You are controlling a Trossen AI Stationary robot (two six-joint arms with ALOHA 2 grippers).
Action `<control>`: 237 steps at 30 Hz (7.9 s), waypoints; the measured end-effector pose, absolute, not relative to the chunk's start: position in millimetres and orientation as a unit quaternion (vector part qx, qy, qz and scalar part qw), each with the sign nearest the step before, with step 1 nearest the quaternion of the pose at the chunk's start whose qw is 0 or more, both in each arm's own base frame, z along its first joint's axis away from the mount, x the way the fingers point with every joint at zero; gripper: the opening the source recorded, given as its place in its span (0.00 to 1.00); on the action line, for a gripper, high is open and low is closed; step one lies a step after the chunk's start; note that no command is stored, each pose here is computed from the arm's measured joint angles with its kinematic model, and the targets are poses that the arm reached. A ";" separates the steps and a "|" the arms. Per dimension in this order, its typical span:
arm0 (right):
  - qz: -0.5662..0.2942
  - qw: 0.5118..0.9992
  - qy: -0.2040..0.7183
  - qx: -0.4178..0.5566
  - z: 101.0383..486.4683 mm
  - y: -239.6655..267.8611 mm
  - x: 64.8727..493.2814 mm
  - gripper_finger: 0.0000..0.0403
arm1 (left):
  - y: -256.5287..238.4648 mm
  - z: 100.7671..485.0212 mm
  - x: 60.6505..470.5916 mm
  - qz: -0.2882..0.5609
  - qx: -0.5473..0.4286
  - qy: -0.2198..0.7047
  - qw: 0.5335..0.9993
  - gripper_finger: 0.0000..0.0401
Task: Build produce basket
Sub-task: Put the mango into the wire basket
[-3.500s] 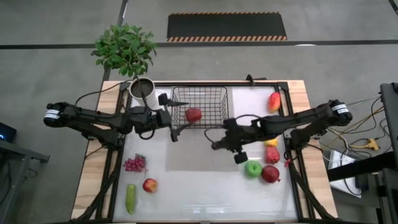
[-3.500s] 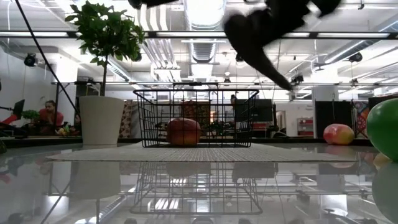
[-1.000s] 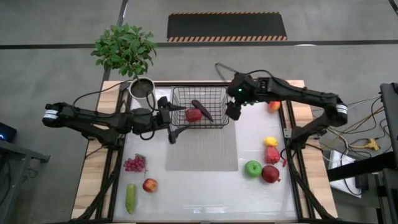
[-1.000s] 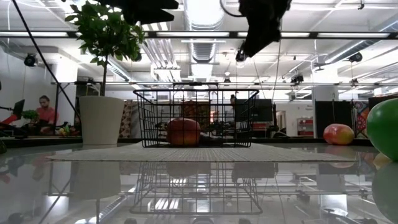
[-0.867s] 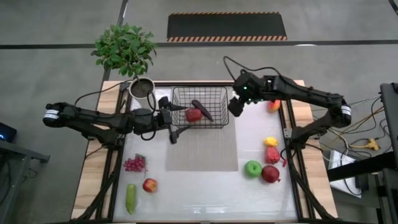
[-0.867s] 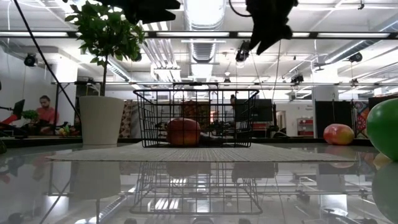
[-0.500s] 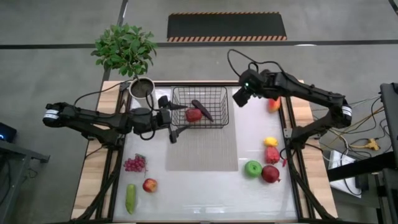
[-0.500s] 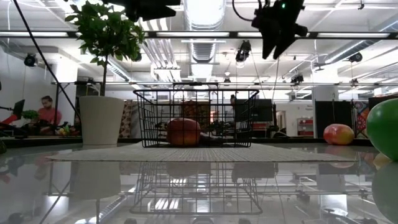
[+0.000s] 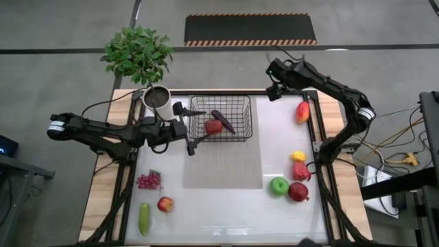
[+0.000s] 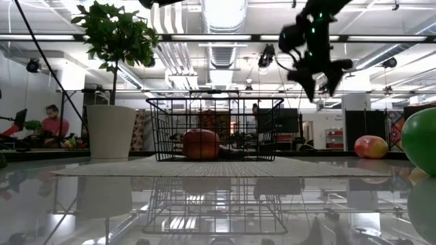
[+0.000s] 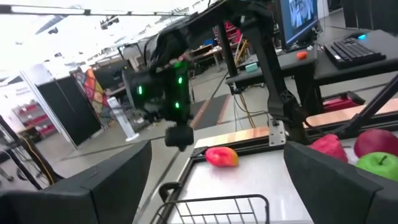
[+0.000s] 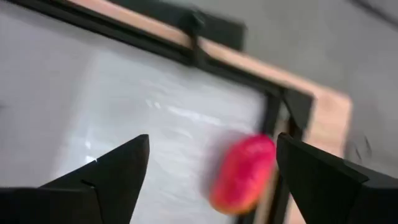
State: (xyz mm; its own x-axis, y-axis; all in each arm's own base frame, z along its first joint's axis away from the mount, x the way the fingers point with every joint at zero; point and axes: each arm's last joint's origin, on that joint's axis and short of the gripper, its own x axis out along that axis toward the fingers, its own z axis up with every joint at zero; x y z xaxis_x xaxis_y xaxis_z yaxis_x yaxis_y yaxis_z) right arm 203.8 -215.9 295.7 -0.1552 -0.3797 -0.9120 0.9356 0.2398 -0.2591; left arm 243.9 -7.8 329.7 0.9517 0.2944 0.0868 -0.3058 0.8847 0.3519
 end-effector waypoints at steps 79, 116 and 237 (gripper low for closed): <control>-0.564 0.425 0.594 0.385 201.2 -242.9 186.1 0.82 | -4.0 330.7 241.4 0.210 0.230 0.001 0.950 0.87; -0.522 0.279 0.697 0.404 130.7 -270.2 168.1 0.59 | -3.4 330.4 241.4 0.211 0.243 0.005 0.947 0.87; -0.147 0.961 0.229 0.049 306.0 -22.6 242.7 0.91 | 53.8 263.7 334.0 0.325 0.119 0.140 0.928 0.55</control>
